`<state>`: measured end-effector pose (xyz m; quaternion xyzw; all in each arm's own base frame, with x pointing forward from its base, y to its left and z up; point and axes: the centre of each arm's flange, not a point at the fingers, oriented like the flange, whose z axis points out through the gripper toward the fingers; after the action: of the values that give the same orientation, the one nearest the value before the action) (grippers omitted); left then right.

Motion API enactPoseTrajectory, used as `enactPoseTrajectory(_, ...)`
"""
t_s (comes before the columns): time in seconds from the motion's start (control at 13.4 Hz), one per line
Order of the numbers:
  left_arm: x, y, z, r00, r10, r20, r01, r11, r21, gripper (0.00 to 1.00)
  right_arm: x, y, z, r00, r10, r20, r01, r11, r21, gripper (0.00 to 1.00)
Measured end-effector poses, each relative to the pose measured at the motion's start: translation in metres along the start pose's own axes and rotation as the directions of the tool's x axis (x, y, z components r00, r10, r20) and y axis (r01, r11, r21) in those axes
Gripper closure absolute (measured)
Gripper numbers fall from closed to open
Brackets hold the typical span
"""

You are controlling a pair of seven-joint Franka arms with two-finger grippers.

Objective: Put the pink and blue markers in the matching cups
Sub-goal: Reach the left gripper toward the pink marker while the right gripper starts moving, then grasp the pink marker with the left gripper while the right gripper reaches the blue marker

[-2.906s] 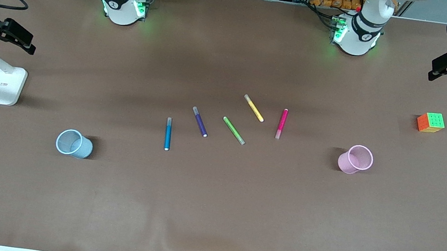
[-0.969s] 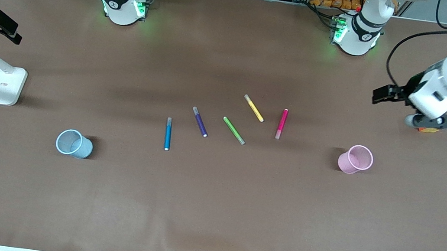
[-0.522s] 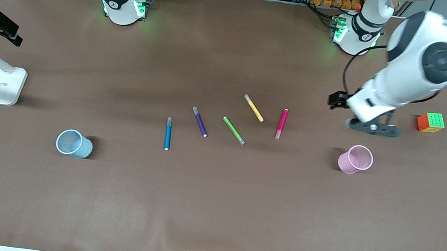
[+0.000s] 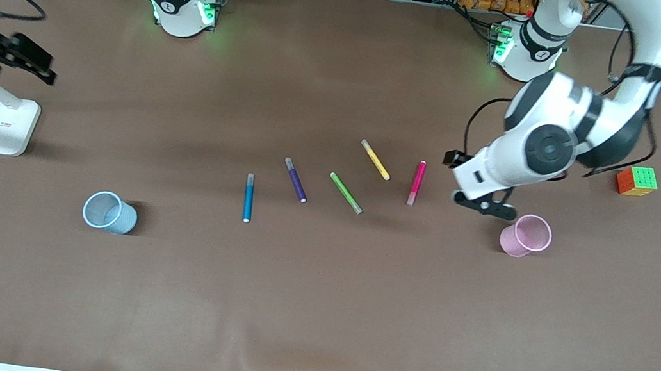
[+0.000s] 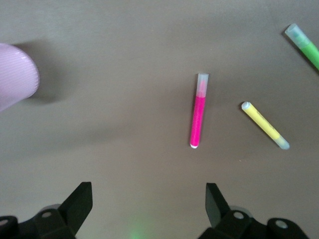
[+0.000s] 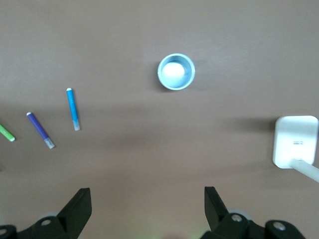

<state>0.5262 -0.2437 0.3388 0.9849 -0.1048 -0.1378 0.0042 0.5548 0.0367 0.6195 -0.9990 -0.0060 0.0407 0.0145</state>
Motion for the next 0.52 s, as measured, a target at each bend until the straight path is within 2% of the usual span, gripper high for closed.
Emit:
enactPoseTrajectory(0.22, 0.018, 0.002, 0.036, 1.000, 0.014, 0.011, -0.014, 1.000, 0.004, 0.00, 0.017, -0.031, 0.032, 0.998, -0.052, 0.032, 0.052, 0.999, -0.004, 0.00)
enactPoseTrajectory(0.37, 0.026, 0.007, 0.056, 0.999, 0.034, 0.032, -0.034, 0.999, 0.019, 0.05, 0.022, -0.040, 0.051, 0.997, -0.065, 0.049, 0.065, 0.998, -0.001, 0.00)
enactPoseTrajectory(0.45, 0.030, 0.011, 0.063, 0.998, 0.040, 0.040, -0.041, 0.999, 0.019, 0.11, 0.022, -0.044, 0.057, 0.996, -0.071, 0.056, 0.071, 0.997, 0.000, 0.00)
enactPoseTrajectory(0.52, 0.035, 0.013, 0.069, 0.998, 0.044, 0.047, -0.044, 0.999, 0.016, 0.14, 0.023, -0.049, 0.063, 0.995, -0.078, 0.057, 0.078, 0.997, 0.002, 0.00)
